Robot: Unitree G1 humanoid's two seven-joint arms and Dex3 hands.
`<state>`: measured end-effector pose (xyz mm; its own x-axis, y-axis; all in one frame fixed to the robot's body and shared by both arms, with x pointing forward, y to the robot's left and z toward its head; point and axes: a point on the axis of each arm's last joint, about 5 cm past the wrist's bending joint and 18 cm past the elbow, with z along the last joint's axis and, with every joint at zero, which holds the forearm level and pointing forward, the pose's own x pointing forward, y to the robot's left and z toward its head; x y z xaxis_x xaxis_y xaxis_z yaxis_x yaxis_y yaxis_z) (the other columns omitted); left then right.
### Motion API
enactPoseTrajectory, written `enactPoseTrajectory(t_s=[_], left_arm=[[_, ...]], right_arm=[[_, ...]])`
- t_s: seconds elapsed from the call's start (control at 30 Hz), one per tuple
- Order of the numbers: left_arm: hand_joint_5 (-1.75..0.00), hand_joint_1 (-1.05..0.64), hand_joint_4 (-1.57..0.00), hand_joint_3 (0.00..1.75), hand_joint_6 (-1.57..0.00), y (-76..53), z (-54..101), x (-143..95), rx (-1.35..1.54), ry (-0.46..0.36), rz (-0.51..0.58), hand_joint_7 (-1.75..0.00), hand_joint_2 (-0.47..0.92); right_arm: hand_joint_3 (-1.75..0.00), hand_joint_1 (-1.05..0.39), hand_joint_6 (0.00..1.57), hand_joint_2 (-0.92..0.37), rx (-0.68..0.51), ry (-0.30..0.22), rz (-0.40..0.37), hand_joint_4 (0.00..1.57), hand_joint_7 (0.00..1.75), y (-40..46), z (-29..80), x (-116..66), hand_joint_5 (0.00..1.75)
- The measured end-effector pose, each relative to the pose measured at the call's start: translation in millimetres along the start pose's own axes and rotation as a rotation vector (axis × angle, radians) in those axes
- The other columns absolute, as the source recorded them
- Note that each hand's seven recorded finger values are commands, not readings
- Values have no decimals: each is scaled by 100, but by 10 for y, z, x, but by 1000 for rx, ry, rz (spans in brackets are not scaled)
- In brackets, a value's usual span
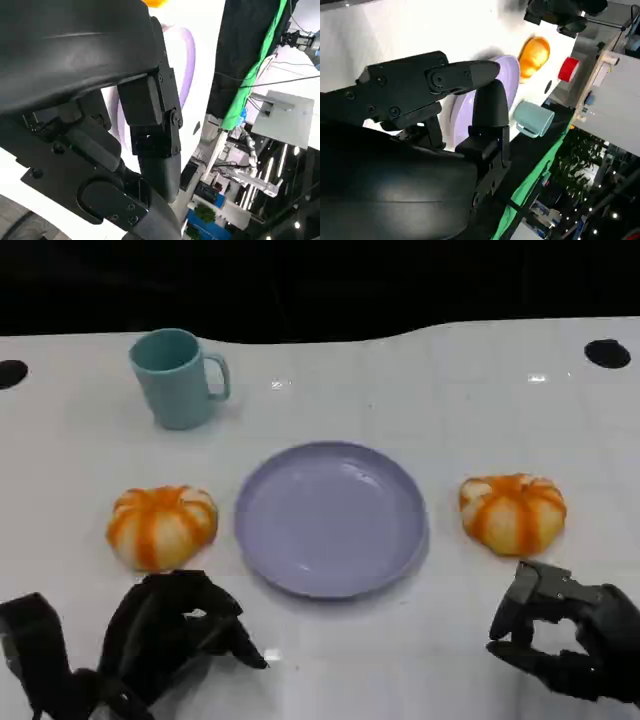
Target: Grasp the bread from the table and place it into the plate.
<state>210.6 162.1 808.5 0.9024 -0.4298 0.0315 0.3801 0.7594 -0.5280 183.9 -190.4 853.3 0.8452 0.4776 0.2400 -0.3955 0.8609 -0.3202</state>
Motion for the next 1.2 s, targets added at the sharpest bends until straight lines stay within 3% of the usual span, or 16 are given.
enactPoseTrajectory(t_s=[0.87,1.0,1.13,1.2], left_arm=[[-59,-105,-157,0,-157,-2,15,3,5,-6,-3,-32,68],[-60,-105,-157,0,-157,-2,15,3,4,-6,-3,-32,67],[-60,-105,-157,0,-157,-4,14,4,4,-6,-3,-32,67],[-59,-105,-157,0,-157,-6,12,5,3,-7,-4,-32,68]], right_arm=[[-17,-44,51,-92,-3,-6,-1,59,150,1,2,4,175],[-17,-46,48,-92,-12,-4,4,53,123,-9,5,2,158],[-16,-48,54,-92,-104,-12,40,54,76,-56,42,7,114],[-14,-47,56,-92,-169,-32,54,54,65,-85,76,20,106]])
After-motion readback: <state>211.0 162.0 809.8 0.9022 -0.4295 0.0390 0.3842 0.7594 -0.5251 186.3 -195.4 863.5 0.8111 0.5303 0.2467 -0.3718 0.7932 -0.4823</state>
